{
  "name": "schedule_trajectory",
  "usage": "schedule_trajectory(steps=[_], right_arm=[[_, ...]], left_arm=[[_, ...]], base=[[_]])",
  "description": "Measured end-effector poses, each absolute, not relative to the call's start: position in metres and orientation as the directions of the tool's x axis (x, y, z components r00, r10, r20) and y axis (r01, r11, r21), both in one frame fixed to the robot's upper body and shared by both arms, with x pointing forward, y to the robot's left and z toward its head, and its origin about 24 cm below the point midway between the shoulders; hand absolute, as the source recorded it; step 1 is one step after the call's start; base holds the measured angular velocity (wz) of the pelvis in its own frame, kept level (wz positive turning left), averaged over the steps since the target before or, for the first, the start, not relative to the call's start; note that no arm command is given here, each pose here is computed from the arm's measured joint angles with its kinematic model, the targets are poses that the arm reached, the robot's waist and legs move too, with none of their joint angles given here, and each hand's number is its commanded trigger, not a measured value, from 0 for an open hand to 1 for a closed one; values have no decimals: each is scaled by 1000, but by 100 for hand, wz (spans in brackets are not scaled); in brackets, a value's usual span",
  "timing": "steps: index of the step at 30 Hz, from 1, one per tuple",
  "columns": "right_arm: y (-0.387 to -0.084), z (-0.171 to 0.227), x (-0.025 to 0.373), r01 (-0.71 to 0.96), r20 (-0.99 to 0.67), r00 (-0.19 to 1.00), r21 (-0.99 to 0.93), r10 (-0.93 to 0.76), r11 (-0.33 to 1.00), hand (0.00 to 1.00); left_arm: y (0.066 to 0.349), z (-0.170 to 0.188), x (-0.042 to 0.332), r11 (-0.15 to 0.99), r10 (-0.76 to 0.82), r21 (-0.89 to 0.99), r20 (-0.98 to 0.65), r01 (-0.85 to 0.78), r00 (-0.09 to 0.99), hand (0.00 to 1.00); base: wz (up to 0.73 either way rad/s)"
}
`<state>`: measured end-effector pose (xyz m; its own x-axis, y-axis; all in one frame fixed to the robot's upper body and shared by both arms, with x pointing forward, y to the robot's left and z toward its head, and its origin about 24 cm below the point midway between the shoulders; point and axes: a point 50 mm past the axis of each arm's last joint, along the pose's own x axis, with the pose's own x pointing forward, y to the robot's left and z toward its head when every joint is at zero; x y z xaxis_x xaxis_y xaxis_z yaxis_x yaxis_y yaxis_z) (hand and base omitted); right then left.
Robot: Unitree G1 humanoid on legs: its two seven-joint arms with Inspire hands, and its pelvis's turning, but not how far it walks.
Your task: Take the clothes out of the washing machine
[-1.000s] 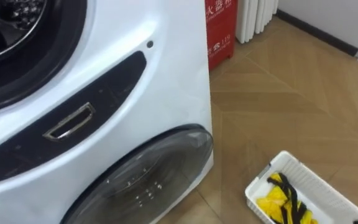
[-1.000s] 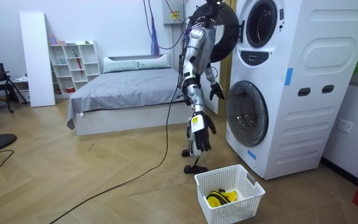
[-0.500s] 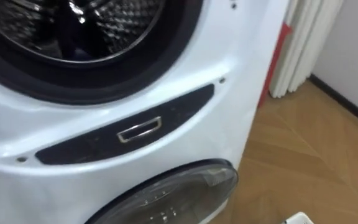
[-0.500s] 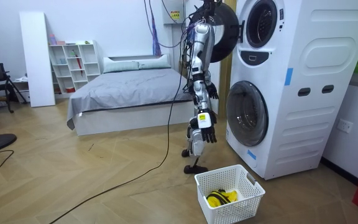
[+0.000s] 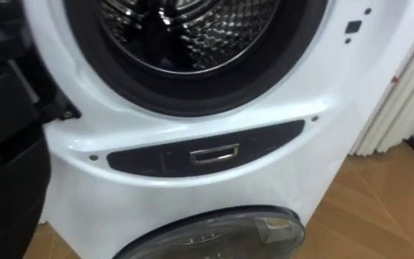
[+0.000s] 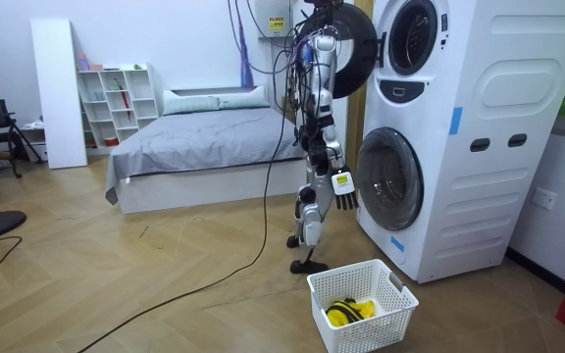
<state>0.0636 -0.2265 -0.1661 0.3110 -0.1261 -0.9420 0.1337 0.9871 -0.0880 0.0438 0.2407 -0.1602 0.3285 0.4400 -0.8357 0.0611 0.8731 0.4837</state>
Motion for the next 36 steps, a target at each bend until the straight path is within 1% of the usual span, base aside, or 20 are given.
schedule_trajectory(steps=[2,5,21,31,36], right_arm=[[-225,-166,64,107,-944,311,-78,-108,991,0],[-223,-167,63,89,-945,309,-79,-103,993,0],[-222,-167,60,75,-948,302,-81,-100,994,0],[-222,-168,58,68,-951,294,-82,-99,994,0],[-222,-168,58,59,-952,292,-73,-87,996,0]], left_arm=[[243,-161,33,871,453,488,-842,58,293,0],[245,-162,26,861,471,504,-841,68,268,0],[245,-162,19,840,486,526,-838,133,248,0],[245,-162,22,838,486,527,-839,142,246,0],[246,-163,19,833,493,530,-841,159,224,0]], base=[[8],[15],[8],[5],[5]])
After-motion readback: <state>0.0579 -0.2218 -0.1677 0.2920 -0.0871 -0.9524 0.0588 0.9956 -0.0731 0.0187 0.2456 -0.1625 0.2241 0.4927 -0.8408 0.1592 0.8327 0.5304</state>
